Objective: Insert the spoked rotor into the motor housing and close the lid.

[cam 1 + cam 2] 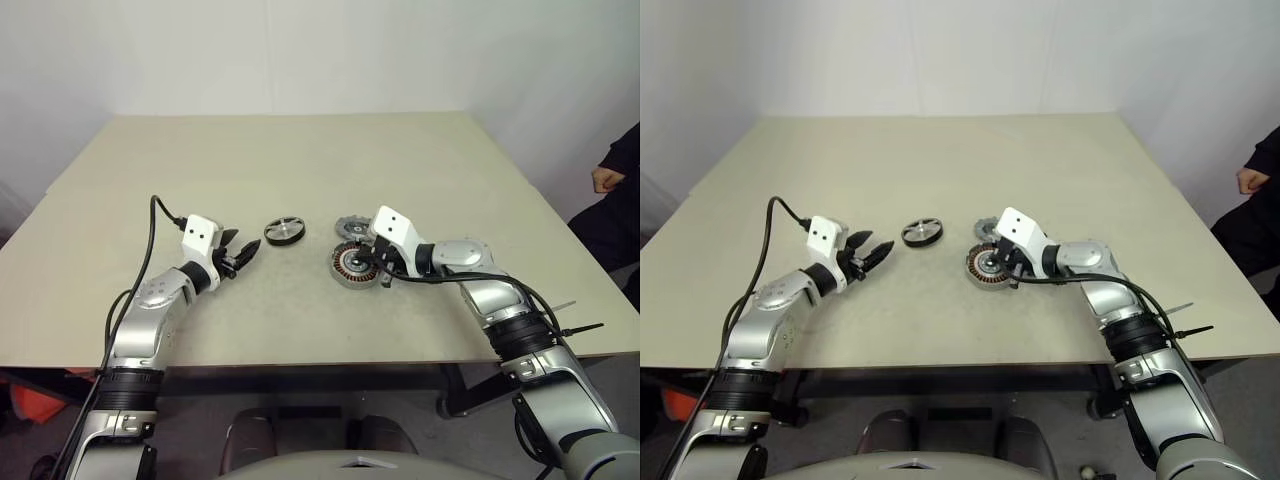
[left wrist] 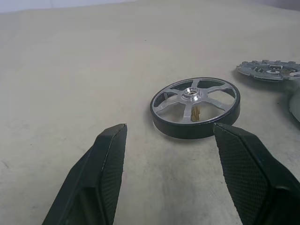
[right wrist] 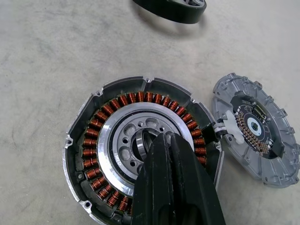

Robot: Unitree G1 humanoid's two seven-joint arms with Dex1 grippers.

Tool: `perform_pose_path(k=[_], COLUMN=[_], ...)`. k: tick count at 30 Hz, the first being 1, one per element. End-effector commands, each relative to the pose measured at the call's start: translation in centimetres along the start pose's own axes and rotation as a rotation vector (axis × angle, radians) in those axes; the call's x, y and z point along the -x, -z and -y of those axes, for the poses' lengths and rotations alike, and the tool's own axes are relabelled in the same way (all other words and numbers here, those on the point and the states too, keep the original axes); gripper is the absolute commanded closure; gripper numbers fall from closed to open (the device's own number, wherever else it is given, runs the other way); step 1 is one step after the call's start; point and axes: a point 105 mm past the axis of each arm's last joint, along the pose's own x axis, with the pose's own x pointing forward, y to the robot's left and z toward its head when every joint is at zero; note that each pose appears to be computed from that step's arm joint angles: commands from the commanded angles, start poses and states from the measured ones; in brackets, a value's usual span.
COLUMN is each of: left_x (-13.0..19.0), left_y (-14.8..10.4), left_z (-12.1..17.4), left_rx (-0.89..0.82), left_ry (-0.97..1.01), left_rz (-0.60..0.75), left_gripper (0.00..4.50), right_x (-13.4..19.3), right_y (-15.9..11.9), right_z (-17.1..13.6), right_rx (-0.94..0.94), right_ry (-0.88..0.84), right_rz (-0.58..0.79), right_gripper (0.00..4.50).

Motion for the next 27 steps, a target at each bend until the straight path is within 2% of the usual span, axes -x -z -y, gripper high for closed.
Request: perform_pose_path(k=[1, 7, 16, 21, 27], left_x=[0.0, -0.1, 0.1, 0.2, 0.0], left_y=[-1.5, -1.5, -1.6, -1.6, -1.7], left_z=[-0.1, -0.1, -0.3, -0.4, -0.4], left_rx=[-0.035, -0.034, -0.037, -0.038, -0.027], left_ry=[0.0, 0.002, -0.006, -0.01, -0.009], left_rz=[0.045, 0.046, 0.046, 0.046, 0.053], left_gripper=[1.37, 1.37, 1.37, 1.37, 1.37], right_x=[1.0, 0.9, -0.2, -0.1, 0.6], right_y=[-3.2, -3.2, 0.8, 0.0, -2.2], right_z=[1.0, 0.1, -1.7, -1.4, -0.3], right_rx=[0.063, 0.058, -0.028, -0.023, 0.02], right_ry=[0.03, 0.005, -0.05, -0.036, -0.005], right_rz=[0.085, 0.087, -0.005, 0.022, 0.081], right_gripper=[4.39, 4.39, 4.39, 4.39, 4.39])
